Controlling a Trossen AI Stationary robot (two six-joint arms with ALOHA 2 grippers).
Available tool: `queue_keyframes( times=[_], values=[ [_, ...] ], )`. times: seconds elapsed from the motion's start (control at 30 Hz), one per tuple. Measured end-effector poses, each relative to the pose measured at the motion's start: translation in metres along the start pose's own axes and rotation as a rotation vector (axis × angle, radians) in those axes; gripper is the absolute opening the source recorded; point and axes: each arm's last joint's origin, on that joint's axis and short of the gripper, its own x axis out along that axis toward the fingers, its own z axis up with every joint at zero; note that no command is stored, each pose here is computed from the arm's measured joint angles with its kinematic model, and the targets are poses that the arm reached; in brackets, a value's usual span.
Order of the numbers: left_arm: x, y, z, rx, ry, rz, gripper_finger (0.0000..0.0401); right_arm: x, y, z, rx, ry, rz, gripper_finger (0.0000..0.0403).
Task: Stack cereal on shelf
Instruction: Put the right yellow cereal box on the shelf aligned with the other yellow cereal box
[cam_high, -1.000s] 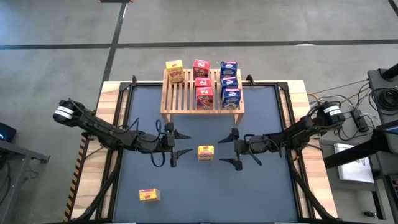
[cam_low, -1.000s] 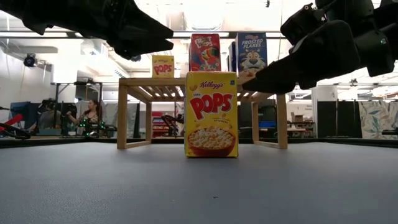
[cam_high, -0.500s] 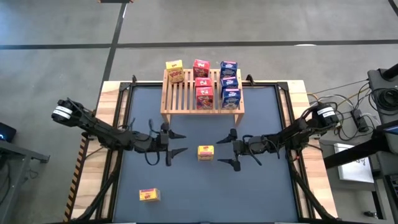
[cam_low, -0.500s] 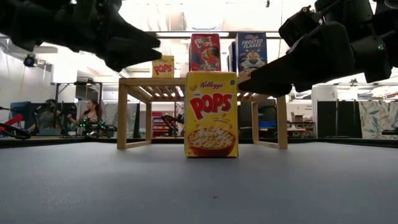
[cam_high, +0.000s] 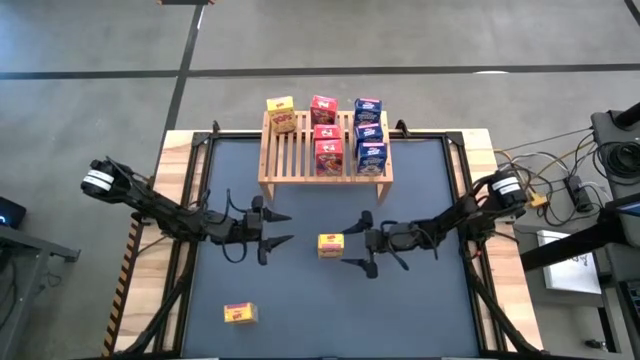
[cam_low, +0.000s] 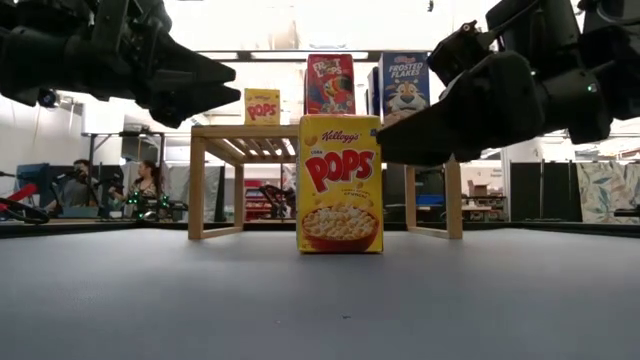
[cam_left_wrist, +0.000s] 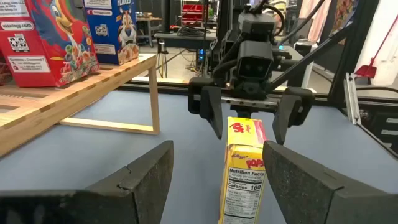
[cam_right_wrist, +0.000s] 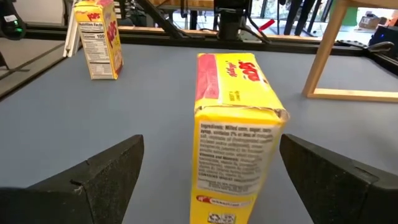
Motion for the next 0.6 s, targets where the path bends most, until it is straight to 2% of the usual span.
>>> queue_keyframes(
  times=[0.4,0.6],
  values=[
    [0.0003,-0.0003,0.0005,-0.002,-0.001,-0.003,0.0231,0.0085,0.0016,-0.0051,-0.011,0.02,0.002,0.0365],
    [0.0004,-0.0003,0.0004,-0.002,0.0,-0.003,0.0231,0.008,0.0017,-0.0036,-0.001,0.013,0.008,0.0331]
  ],
)
